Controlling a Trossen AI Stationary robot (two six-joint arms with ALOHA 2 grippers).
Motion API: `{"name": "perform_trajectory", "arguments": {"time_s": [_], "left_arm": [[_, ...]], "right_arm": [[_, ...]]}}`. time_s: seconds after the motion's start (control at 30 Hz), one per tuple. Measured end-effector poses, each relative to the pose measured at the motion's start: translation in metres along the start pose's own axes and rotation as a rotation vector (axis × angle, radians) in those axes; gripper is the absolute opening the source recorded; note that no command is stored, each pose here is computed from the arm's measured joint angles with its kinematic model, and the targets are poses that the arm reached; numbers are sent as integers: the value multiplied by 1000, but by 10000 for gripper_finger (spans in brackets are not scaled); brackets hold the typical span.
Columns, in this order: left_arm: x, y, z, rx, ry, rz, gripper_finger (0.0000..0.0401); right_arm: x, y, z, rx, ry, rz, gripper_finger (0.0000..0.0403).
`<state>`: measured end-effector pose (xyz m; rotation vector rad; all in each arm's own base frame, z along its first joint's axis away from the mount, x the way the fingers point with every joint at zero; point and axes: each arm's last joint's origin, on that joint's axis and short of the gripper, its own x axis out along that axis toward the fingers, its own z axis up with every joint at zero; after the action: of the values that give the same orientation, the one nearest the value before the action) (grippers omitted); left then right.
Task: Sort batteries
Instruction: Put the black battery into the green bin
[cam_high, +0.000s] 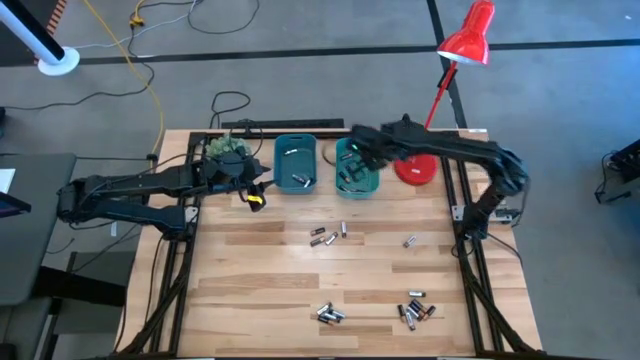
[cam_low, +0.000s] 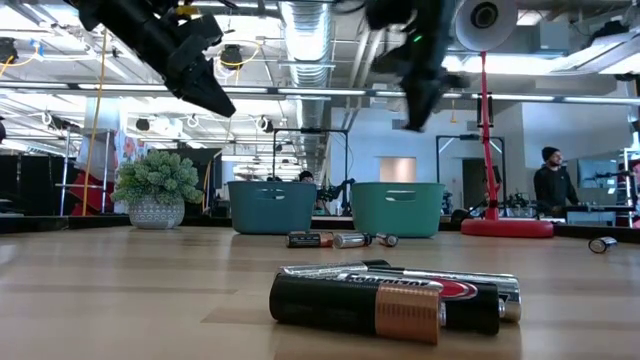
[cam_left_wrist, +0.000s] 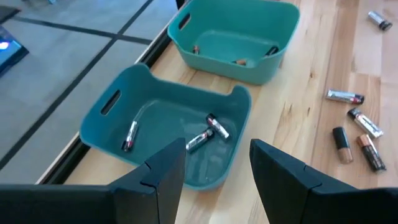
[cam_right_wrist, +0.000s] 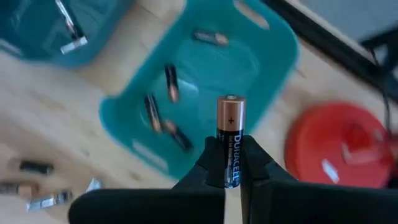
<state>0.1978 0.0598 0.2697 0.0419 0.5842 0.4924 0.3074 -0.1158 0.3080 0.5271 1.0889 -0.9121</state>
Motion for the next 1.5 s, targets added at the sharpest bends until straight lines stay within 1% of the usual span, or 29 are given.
{"name": "perform_trajectory", "arguments": {"time_s": [0.13,0.2,0.27,0.33,0.4,0.47,0.53,0.6,0.8,1.0,1.27,1.37,1.5], "left_arm": [[0,0,-2,3,15,1,173],[0,0,-2,3,16,11,173],[0,1,-2,3,16,24,173],[0,1,-2,3,17,29,173],[0,1,-2,5,23,30,173],[0,1,-3,8,36,29,173],[0,1,-4,9,39,29,173],[0,1,-5,4,49,29,173],[0,1,-6,-8,58,30,173],[0,1,-6,-31,58,30,173],[0,1,-6,-33,57,30,173],[0,1,-6,4,57,29,173],[-1,-2,-5,23,54,17,173]], "right_arm": [[39,-2,35,-20,70,65,11],[62,-5,46,-18,116,69,11],[83,-8,53,-21,160,50,11],[105,-9,55,-31,216,62,11],[126,-8,55,-33,281,106,11],[147,-7,54,-30,337,127,11],[159,-6,51,-30,368,118,15],[166,-4,49,-34,387,111,22],[168,0,51,-26,354,125,55],[161,-1,54,-11,327,134,91],[156,-2,53,-20,337,132,135],[137,-6,56,-17,298,148,140],[96,-13,61,-26,200,191,135]]}}
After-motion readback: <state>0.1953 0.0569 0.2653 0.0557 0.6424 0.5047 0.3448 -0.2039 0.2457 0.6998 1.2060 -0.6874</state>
